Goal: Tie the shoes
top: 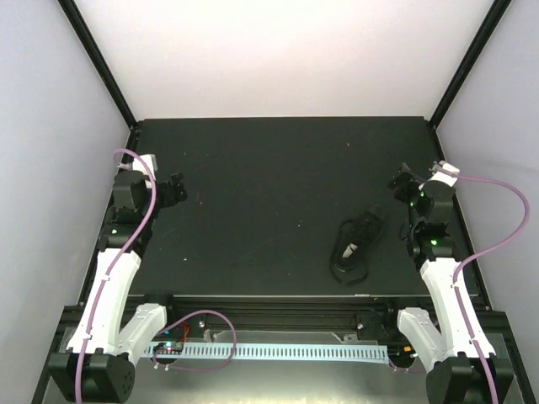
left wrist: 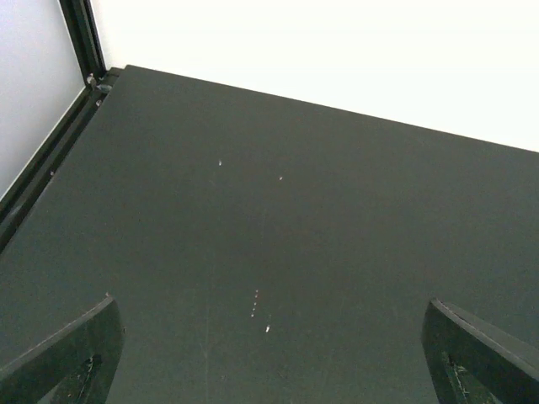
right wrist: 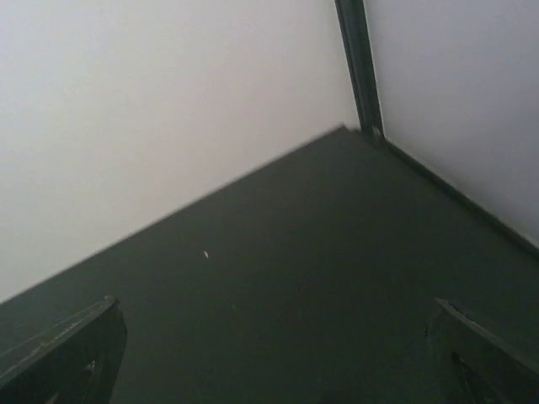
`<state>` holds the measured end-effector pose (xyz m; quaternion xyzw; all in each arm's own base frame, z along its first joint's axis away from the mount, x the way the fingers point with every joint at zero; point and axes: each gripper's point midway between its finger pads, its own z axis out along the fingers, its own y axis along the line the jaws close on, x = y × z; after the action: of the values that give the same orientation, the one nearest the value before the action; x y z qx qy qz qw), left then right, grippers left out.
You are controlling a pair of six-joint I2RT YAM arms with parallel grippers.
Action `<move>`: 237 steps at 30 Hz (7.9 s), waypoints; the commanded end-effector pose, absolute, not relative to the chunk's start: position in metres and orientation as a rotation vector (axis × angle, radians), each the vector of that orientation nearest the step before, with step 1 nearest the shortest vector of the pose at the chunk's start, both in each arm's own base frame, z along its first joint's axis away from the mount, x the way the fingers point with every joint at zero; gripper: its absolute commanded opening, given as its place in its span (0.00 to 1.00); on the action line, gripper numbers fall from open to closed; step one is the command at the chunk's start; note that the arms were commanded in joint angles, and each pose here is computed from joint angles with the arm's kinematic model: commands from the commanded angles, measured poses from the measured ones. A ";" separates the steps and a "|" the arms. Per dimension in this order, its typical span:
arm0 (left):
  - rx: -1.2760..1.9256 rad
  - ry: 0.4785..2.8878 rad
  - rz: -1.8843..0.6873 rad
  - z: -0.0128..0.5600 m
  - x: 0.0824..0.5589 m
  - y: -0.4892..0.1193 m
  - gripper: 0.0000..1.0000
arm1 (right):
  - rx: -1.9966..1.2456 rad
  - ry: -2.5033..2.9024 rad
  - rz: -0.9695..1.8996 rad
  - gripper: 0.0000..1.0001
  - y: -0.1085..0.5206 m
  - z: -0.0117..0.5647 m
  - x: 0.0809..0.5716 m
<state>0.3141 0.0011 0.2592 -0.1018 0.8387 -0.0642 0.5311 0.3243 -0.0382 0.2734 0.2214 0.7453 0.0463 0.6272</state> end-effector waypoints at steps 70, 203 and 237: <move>0.158 1.941 -0.160 0.287 0.321 -0.058 0.99 | -0.214 2.331 0.769 0.02 0.236 0.218 0.274; 0.439 1.993 -0.945 0.259 0.285 -0.208 0.02 | 0.151 2.172 0.199 0.02 0.086 0.244 0.265; 1.113 1.980 -1.362 0.217 0.262 -0.373 0.02 | -0.379 2.081 0.926 0.02 0.194 0.233 0.215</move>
<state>0.2536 -0.3602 0.2210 0.3811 0.7347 -0.5091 0.2364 0.2255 0.1676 0.1871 -0.0698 0.8717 0.2994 0.3816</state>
